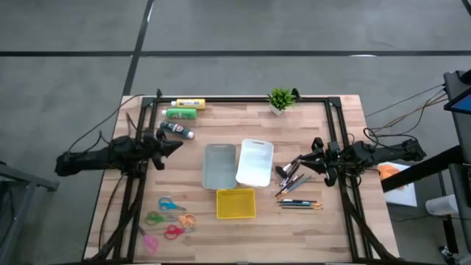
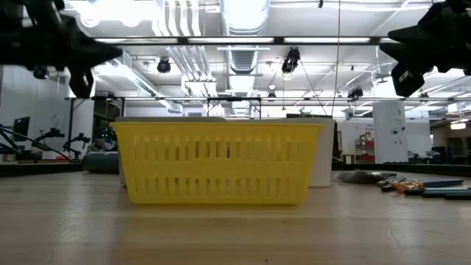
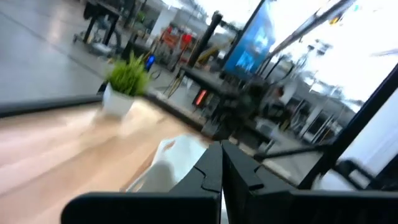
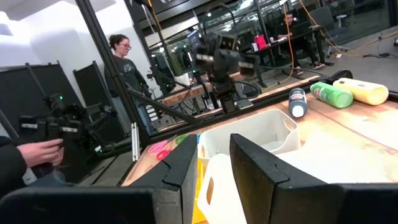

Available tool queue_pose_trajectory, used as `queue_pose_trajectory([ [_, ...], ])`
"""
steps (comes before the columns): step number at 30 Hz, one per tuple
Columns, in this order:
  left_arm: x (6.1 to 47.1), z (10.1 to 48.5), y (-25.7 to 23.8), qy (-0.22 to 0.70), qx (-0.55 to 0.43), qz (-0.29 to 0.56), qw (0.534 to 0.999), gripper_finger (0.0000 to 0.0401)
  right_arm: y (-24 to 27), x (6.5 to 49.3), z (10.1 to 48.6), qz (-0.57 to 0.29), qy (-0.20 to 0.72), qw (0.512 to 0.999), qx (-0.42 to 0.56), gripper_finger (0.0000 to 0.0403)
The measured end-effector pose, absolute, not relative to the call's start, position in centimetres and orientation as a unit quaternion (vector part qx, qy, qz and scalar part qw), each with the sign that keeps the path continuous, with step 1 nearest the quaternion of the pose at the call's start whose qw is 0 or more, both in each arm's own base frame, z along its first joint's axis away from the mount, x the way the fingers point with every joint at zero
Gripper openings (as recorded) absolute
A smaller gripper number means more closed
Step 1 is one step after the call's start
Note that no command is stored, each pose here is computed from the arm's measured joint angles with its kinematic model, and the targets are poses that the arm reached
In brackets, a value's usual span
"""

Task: Pick & Place Paint Supplies
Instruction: Put the black paint bottle into the gray bin

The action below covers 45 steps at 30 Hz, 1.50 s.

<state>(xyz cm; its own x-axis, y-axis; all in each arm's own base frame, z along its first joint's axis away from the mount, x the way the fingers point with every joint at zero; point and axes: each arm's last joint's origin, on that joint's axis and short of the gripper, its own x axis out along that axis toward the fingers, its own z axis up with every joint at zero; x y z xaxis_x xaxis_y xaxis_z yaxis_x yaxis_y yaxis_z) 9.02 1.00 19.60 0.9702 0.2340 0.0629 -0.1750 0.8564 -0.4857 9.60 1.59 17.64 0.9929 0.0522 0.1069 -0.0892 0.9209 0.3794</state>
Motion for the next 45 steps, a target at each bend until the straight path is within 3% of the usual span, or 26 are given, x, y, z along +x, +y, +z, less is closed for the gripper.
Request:
queue_pose_trajectory([
  [8, 8.0, 23.7, 1.1, 0.029, -0.256, 0.155, 0.954, 0.0, 1.6, 9.6, 17.6, 0.036, -0.047, 0.979, 0.196, 0.0093],
  [15, 9.8, 28.5, 1.3, 0.144, -0.257, 0.209, 0.932, 0.0016, 1.6, 9.6, 17.6, 0.036, -0.047, 0.979, 0.195, 0.0093],
  [25, 15.6, 32.3, 1.9, 0.408, -0.113, 0.224, 0.878, 0.0092, 1.6, 9.6, 17.6, 0.036, -0.047, 0.979, 0.195, 0.0093],
  [37, 18.3, 31.7, 4.7, 0.498, -0.065, 0.176, 0.847, 0.0253, 1.6, 9.6, 17.6, 0.036, -0.045, 0.979, 0.195, 0.0093],
  [45, 20.3, 29.5, 6.9, 0.555, -0.062, 0.15, 0.816, 0.0288, 1.6, 9.6, 17.6, 0.035, -0.044, 0.979, 0.195, 0.0093],
])
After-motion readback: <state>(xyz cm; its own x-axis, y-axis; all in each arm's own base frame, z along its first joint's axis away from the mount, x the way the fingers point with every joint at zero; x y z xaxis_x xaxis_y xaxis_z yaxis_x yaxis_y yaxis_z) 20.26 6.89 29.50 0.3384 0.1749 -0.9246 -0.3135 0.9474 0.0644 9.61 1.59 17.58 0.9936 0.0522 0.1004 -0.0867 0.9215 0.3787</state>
